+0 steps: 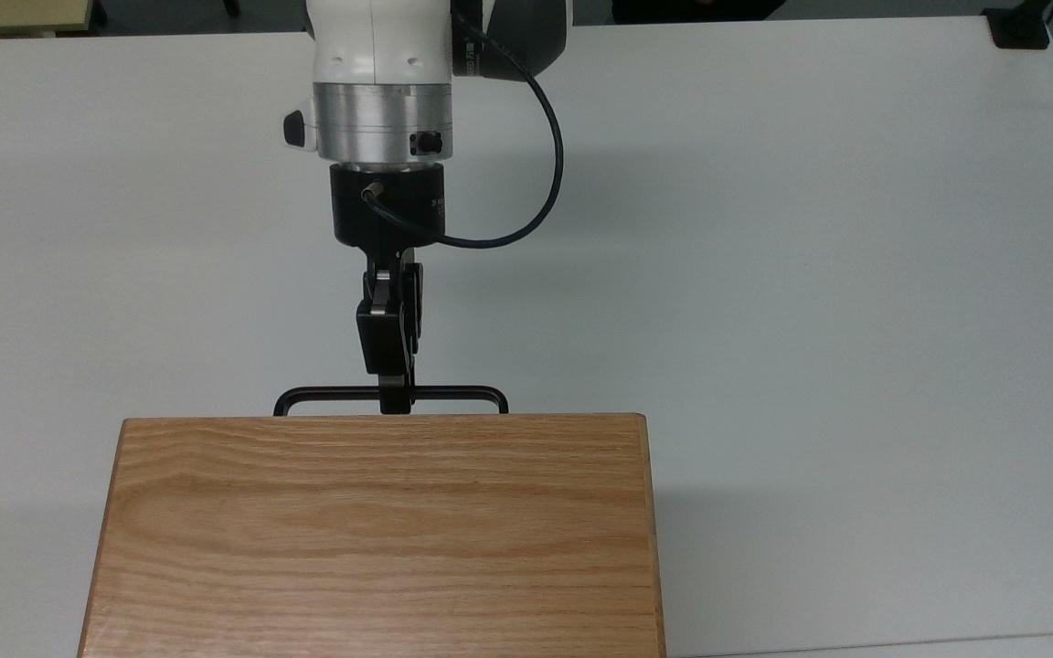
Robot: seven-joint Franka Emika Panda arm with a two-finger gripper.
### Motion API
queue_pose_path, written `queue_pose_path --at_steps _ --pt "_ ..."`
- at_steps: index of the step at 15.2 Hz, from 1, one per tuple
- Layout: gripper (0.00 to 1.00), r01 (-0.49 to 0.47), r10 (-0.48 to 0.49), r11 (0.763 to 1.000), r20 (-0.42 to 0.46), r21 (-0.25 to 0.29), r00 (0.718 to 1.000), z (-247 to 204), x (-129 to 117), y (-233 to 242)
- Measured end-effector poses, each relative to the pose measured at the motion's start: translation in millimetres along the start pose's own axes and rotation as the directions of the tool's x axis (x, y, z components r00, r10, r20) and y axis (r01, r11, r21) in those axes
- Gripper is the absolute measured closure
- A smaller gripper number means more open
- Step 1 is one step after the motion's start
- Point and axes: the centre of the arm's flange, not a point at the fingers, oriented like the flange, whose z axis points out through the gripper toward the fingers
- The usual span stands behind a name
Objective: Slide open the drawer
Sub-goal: 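Pull the handle straight out, sliding the upper drawer open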
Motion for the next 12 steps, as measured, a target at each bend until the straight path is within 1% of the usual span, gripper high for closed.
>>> queue_pose_path --at_steps 2,6,12 --pt "0.84 0.001 -0.001 1.000 -0.001 -0.008 1.000 -9 0 8" --pt "0.84 0.004 -0.004 1.000 -0.001 -0.002 1.000 -37 0 35" --pt "0.84 -0.003 0.002 0.999 -0.005 -0.042 1.000 -87 1 78"
